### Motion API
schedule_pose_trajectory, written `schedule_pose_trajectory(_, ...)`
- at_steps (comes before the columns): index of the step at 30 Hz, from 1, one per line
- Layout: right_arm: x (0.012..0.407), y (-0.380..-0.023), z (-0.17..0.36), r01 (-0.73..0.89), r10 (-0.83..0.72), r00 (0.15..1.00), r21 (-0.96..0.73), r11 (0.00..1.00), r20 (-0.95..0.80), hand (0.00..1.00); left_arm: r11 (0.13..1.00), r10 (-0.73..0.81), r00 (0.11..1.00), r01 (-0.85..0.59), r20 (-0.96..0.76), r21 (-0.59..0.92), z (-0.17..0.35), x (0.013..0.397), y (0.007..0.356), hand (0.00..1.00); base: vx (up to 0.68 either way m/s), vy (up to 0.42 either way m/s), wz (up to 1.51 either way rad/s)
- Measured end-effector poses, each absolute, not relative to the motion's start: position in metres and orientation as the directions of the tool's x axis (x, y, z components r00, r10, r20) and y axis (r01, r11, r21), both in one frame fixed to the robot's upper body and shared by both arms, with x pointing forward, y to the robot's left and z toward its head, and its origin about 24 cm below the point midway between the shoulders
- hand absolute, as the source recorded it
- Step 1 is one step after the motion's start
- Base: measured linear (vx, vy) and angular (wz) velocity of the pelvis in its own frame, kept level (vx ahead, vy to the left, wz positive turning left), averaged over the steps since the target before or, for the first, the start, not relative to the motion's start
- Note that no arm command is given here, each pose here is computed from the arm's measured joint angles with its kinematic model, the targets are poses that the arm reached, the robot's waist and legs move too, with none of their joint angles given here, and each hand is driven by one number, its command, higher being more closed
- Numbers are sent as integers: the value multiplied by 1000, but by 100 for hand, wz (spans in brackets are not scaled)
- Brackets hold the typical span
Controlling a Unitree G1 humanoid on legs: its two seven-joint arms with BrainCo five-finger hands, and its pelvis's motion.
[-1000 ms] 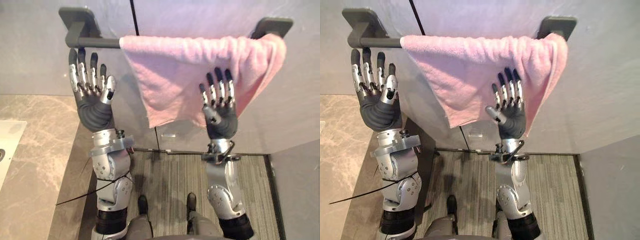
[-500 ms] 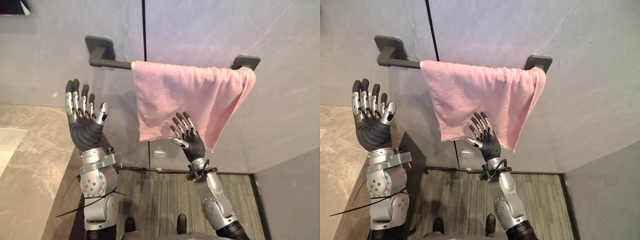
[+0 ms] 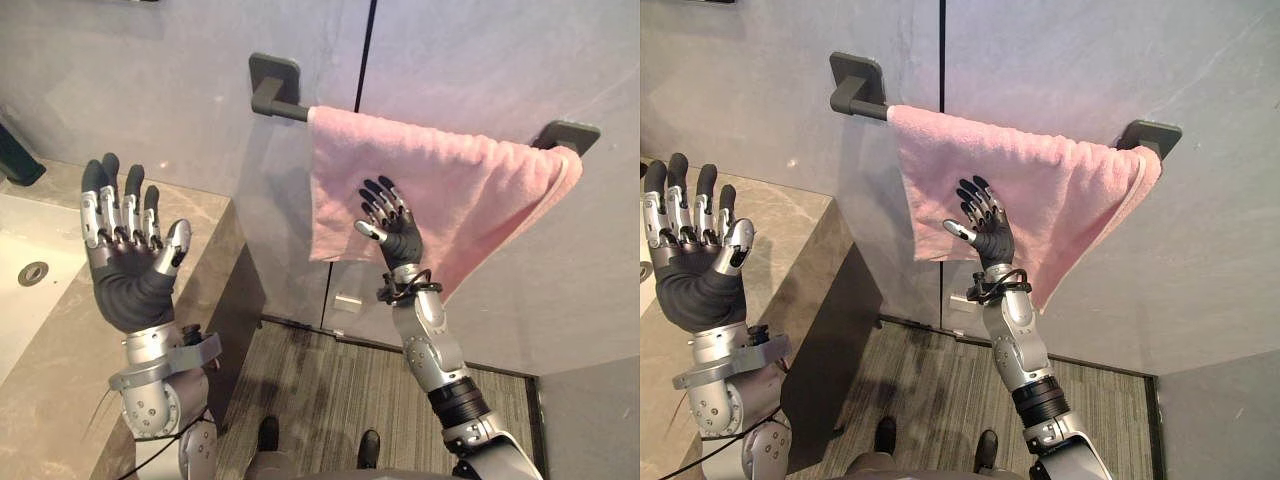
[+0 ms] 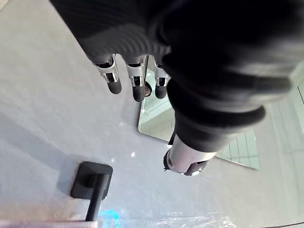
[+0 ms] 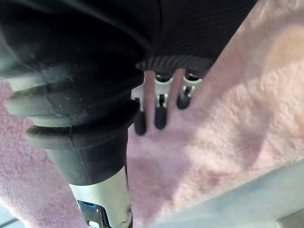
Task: Organize washtable
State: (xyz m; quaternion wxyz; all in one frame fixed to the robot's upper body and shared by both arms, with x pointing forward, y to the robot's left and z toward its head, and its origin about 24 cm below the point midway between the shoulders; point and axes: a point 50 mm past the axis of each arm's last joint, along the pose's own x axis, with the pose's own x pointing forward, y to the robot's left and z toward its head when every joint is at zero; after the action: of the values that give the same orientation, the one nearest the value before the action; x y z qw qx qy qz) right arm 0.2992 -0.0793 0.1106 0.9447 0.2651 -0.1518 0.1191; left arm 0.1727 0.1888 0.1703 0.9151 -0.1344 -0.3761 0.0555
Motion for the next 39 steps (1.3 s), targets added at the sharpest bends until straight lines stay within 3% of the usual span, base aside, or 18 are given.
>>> schedule_pose_trajectory(4, 299, -78, 110, -310, 150, 925, 466, 829, 349, 0, 945, 98, 723, 149, 684, -293, 170, 175, 176, 0, -10, -2, -6)
schedule_pose_trajectory(9, 295, -80, 99, -314, 173, 930, 457, 832, 323, 0, 867, -73, 716, 390, 694, -311, 168, 176, 151, 0, -11, 3, -12)
schedule_pose_trajectory(16, 266, -98, 57, -237, 161, 968, 474, 848, 195, 0, 797, -239, 703, 536, 670, -278, 163, 176, 130, 0, 9, 2, -10)
schedule_pose_trajectory(28, 248, -100, 50, -306, 247, 951, 449, 840, 186, 0, 795, -309, 738, 546, 600, -263, 145, 182, 119, 0, -3, 7, -20)
schedule_pose_trajectory(33, 244, -103, 45, -336, 289, 941, 394, 855, 174, 0, 838, -273, 771, 485, 575, -252, 141, 181, 134, 0, -12, 23, -16)
schedule_pose_trajectory(39, 209, -138, 13, -221, 225, 974, 335, 916, 28, 0, 914, -199, 865, 333, 462, -230, 120, 164, 167, 0, -58, 60, -25)
